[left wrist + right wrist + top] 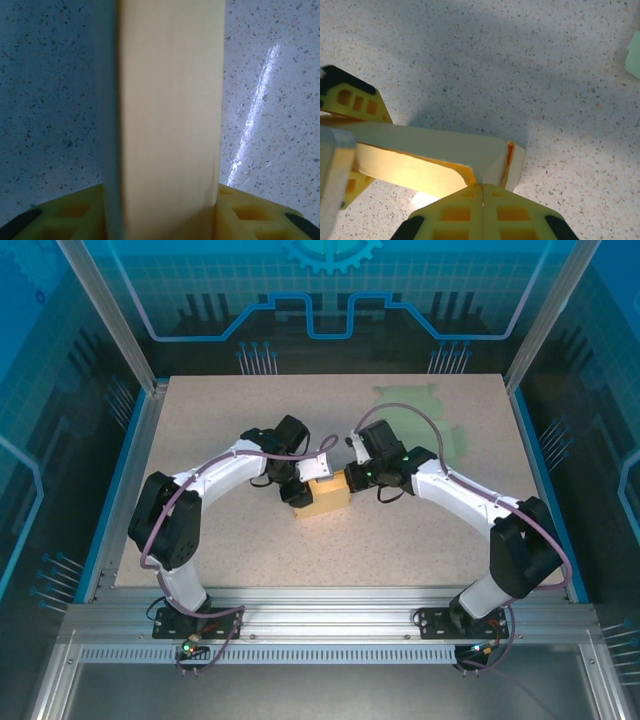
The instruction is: Fold the paper box
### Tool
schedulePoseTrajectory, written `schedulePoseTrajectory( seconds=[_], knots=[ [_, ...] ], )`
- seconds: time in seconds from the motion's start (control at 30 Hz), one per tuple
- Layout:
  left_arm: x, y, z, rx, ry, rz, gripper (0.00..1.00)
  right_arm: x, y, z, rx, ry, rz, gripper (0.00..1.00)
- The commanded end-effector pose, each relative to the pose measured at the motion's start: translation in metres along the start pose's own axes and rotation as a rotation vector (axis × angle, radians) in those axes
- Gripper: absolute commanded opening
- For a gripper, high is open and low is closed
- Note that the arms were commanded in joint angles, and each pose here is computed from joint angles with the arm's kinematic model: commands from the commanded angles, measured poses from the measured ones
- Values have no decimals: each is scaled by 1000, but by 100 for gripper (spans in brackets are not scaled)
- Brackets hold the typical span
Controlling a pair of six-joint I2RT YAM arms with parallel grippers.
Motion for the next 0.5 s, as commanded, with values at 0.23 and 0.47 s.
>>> schedulePoseTrajectory(
  seconds=[0.23,0.47],
  knots=[
    [1,2,1,-33,3,7,51,21,-4,-18,33,-28,55,0],
    [-8,17,3,-98,-9,-64,79,11,5,-11,13,-38,23,0]
  ],
)
Point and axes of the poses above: each hand's point on the last joint's axis, 136 mm out from that joint toward the fingers, its own y axis back along the fingers, its own z axis along the line the jaws close on, x = y × z, the point moved 3 cm from there along y, back along the fingers, and after that the axes turned 10 degrees about -y, right-handed, at the moved point
